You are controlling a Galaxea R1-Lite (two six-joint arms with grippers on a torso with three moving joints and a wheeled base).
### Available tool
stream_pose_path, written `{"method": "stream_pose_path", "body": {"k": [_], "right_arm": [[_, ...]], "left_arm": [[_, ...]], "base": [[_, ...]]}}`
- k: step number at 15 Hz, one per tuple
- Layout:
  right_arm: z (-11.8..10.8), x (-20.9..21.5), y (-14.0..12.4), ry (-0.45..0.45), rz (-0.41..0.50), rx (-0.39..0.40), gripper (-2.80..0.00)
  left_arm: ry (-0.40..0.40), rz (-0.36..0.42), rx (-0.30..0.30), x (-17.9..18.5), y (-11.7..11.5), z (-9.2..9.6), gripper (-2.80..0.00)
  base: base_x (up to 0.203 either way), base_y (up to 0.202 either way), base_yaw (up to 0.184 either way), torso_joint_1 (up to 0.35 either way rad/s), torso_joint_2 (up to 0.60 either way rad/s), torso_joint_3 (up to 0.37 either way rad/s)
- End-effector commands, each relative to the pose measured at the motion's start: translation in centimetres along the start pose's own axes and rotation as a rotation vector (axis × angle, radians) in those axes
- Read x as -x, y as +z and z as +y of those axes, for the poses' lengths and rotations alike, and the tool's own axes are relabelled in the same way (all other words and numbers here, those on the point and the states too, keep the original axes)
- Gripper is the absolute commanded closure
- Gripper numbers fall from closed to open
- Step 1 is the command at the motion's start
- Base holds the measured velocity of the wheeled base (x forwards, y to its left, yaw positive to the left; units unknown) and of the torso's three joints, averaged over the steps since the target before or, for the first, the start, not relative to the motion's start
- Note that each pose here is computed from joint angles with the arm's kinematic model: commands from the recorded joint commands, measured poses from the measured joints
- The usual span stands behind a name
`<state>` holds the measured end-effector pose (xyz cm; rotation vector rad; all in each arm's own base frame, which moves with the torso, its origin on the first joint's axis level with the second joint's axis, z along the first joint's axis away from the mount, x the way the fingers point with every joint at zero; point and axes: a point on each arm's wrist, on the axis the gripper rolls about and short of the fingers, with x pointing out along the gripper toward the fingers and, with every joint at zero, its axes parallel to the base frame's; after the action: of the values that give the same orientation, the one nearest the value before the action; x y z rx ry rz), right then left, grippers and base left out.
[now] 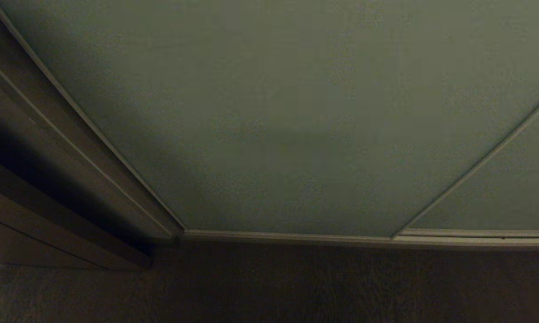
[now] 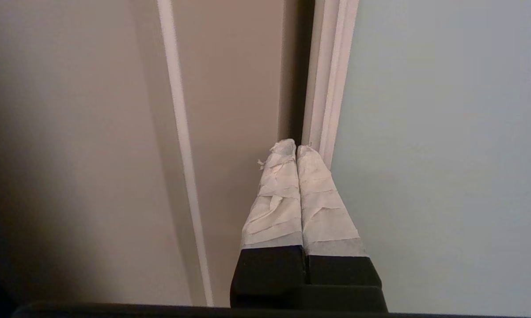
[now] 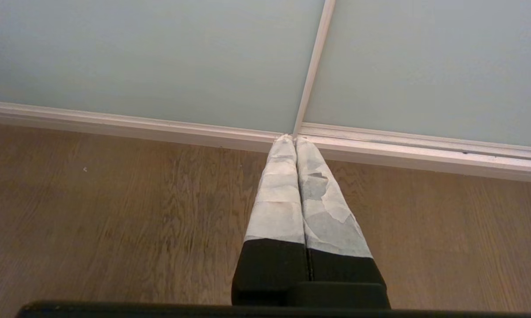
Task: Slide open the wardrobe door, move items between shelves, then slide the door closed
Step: Open the door
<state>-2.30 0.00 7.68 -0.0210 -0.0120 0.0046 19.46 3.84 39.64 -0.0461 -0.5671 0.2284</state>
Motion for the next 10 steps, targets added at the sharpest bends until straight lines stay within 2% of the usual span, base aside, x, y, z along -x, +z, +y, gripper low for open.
{"method": "stream_pose_path", "body": {"k": [1,5,10], "right_arm": [[0.00,0.00,0.00,0.000,0.000,0.000,0.00],[0.00,0.00,0.00,0.000,0.000,0.000,0.00],[0.00,0.00,0.00,0.001,0.000,0.000,0.00]], "left_arm": [[-0.008,0.003,0.005,-0.48,-0.25,-0.02,0.00],[-0.015,0.002,0.016,-1.05,-0.32,-0.07,0.00],[-0.074,0.002,0.020,-0.91,-0.15,-0.27,0.00]], "base": [[0.000,0.000,0.000,0.000,0.00,0.000],[0.000,0.000,0.000,0.000,0.00,0.000],[0.000,0.000,0.000,0.000,0.00,0.000]]}}
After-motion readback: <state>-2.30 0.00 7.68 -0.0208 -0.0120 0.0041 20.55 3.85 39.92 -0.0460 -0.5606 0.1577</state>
